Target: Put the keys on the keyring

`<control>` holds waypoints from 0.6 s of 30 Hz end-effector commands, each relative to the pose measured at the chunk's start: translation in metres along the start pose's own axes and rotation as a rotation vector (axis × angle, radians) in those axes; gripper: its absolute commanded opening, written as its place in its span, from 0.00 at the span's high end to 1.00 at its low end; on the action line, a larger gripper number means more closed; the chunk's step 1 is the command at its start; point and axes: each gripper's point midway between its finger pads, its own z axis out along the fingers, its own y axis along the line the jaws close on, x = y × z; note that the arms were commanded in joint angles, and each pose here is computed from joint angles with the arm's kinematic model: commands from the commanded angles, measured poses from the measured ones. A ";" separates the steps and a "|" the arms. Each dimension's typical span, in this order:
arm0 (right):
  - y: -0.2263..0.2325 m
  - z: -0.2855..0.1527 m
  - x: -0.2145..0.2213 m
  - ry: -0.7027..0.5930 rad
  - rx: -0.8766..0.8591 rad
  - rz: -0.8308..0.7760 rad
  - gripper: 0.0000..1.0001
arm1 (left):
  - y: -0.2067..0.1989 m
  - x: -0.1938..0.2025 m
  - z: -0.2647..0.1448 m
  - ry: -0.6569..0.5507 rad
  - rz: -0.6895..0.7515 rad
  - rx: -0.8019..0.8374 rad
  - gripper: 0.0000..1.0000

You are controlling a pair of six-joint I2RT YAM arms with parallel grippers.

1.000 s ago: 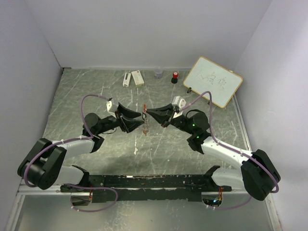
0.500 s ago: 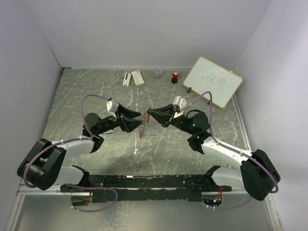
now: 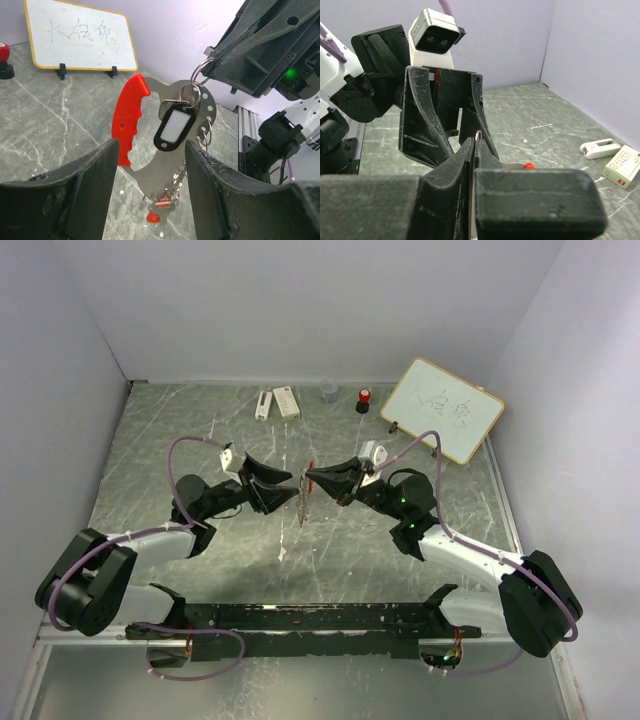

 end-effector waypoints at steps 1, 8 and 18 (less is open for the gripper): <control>0.002 -0.002 -0.013 -0.043 -0.013 -0.022 1.00 | -0.006 -0.018 0.003 -0.054 0.058 0.014 0.34; 0.006 0.000 -0.006 -0.025 -0.043 -0.006 1.00 | -0.007 -0.022 0.009 -0.054 0.086 0.034 0.34; 0.010 0.002 0.001 -0.002 -0.081 0.013 1.00 | -0.015 -0.017 0.018 -0.049 0.081 0.107 0.35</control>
